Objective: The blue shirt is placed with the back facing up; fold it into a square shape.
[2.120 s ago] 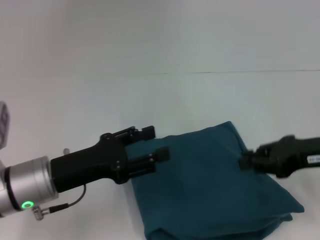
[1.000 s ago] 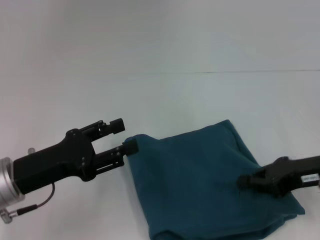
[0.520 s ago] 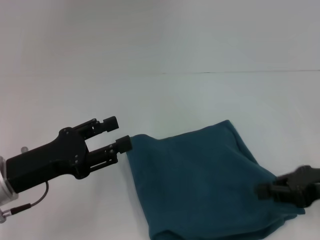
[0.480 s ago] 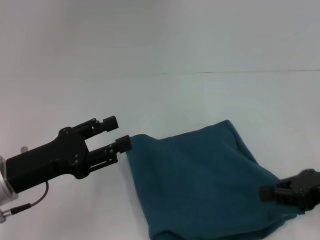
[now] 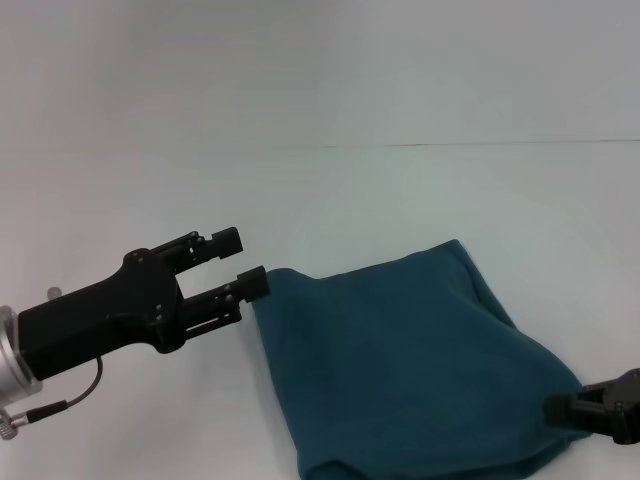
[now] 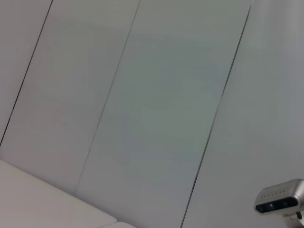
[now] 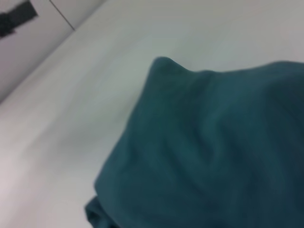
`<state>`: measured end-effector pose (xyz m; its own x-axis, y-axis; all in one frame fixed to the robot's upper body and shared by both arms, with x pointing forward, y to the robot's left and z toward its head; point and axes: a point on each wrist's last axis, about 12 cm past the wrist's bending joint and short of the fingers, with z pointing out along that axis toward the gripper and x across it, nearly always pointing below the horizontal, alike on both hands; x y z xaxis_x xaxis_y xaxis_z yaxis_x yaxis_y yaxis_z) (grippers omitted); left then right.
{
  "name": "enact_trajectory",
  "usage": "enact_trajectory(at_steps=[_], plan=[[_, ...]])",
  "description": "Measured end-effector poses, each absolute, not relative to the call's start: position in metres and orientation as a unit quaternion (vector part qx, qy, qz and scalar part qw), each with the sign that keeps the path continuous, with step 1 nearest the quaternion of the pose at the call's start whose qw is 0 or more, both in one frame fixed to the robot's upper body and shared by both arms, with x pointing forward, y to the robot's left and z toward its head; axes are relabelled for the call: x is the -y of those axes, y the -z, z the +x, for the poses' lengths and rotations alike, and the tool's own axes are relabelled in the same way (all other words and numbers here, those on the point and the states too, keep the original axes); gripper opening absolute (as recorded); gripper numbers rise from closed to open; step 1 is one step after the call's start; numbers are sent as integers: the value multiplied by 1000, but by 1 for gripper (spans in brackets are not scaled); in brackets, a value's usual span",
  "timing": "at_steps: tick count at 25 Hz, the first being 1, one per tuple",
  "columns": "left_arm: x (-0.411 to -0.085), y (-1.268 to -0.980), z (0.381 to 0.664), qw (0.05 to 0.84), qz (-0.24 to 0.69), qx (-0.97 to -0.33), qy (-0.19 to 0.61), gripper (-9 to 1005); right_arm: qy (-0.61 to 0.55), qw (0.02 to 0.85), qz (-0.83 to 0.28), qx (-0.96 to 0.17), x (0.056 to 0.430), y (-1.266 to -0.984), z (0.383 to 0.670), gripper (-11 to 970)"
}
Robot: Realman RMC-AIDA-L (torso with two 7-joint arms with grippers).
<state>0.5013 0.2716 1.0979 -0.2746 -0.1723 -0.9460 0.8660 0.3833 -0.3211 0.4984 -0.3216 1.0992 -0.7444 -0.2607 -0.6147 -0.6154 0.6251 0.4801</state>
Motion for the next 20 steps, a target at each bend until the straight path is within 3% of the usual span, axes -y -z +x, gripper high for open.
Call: enact_trajectory(at_steps=[10,20], plan=[[-273,-1096,501,538,268,-639,480,726,-341,262,-228,-874,332,-1099,499,76],[-276,-1105,508,550,284,-632,466,725,-405,361,-237,-806,324,-1141,520,76]])
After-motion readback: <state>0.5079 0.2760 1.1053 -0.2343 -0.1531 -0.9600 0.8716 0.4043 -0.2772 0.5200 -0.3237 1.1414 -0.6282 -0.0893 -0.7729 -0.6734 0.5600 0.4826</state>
